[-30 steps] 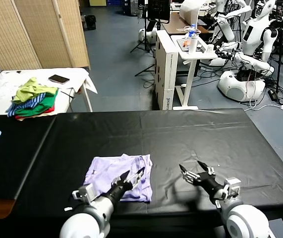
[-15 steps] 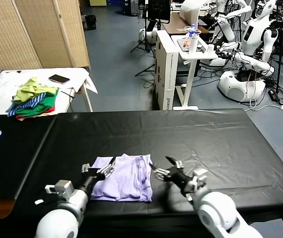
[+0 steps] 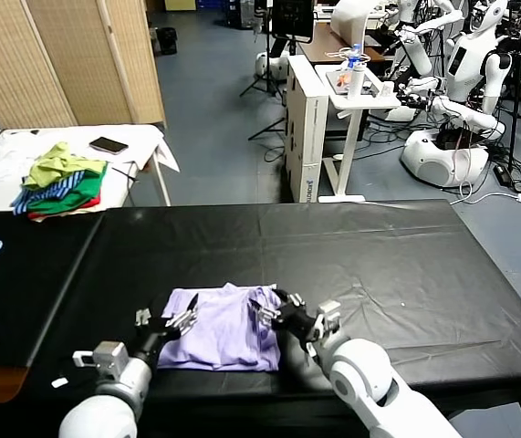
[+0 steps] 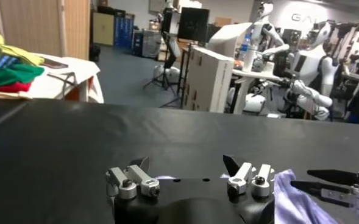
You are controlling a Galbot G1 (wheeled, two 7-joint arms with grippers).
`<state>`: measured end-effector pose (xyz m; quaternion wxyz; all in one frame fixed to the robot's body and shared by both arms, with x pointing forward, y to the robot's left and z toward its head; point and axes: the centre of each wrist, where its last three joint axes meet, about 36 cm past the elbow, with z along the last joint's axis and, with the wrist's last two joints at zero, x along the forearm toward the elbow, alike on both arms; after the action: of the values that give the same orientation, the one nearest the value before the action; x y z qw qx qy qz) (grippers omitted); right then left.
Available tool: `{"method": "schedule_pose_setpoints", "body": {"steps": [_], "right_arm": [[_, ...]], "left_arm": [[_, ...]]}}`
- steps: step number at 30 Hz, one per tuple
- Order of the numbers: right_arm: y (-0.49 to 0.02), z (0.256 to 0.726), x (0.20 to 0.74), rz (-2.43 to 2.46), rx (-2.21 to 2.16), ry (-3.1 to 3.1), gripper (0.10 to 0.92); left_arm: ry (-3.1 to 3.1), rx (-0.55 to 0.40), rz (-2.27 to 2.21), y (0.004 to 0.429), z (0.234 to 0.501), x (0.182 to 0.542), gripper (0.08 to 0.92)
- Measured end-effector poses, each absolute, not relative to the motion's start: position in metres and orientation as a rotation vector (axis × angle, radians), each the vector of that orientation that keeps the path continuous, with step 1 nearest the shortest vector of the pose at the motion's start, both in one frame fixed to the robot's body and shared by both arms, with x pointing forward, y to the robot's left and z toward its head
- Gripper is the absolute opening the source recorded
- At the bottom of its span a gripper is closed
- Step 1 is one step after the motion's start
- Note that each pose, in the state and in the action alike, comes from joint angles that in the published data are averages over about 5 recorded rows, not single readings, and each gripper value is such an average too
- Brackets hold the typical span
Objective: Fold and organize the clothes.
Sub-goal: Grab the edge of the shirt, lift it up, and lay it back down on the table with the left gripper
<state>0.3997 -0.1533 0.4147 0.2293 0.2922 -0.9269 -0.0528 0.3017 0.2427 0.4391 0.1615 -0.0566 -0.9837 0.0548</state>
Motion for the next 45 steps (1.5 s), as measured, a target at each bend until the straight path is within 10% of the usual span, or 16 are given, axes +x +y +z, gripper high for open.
{"method": "schedule_pose_setpoints", "body": {"steps": [7,24,36,45], "right_arm": [[-0.152,0.411,0.396,-0.172,0.797,-2.546,0.149],[-0.171,0.427,0.376,-0.176,0.661,-2.539,0.146],[-0.203,0.454,0.351,-0.185,0.734,-2.561,0.811],[-0.198,0.451,0.313,-0.060,0.842,-2.534,0.906]], "left_arm": [[-2.808,-0.118,0.149,0.247,0.438,0.301,0.907],[-2.819,-0.046,0.132,0.256,0.430,0.304,0.907],[-2.821,-0.017,0.131,0.264,0.425,0.307,0.907],[-2.820,-0.016,0.128,0.264,0.424,0.307,0.907]]}}
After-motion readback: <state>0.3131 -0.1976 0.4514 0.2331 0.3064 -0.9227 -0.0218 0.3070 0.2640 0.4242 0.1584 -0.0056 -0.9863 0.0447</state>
